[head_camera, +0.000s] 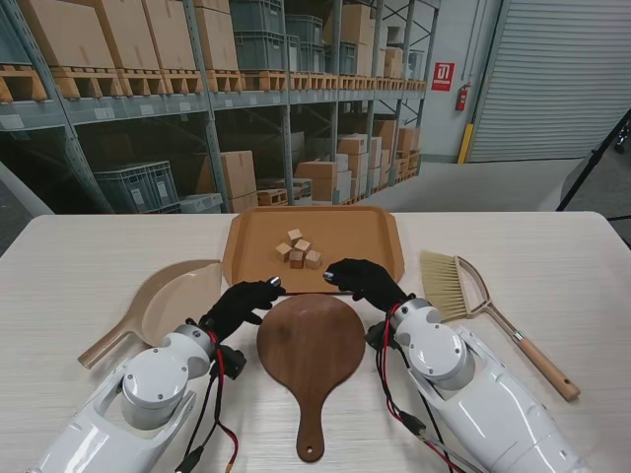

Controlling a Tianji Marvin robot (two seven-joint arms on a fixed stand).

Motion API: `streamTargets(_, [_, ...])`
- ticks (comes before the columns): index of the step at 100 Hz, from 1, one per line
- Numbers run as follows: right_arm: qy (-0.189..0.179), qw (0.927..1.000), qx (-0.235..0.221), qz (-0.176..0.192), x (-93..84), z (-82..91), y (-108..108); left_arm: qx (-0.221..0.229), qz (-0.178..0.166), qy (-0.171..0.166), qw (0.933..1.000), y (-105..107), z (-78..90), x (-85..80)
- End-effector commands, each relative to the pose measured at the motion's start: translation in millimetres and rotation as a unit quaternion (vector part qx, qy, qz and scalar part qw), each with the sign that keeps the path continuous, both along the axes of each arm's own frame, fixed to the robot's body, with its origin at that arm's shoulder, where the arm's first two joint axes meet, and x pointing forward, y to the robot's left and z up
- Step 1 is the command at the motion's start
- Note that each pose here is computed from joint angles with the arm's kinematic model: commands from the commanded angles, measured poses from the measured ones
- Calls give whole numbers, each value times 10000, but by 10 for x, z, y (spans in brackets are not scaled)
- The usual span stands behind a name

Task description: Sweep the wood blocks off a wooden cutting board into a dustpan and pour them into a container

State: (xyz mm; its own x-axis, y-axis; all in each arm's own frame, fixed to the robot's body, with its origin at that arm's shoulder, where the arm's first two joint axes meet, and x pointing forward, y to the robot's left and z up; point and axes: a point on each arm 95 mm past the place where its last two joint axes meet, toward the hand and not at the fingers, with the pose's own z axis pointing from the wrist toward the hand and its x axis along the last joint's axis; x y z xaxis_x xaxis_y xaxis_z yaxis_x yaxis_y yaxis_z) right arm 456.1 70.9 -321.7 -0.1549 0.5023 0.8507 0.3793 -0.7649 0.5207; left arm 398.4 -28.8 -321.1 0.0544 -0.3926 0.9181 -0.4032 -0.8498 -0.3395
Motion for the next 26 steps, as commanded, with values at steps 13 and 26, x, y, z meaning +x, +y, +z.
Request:
streamTargets(13, [-8, 9999, 35, 95, -31, 24, 52, -9, -10, 40, 10000, -10, 0, -35])
streamTargets(26, [5, 9999, 32, 109, -34, 21, 55, -6, 25, 60, 10000, 3, -3, -43])
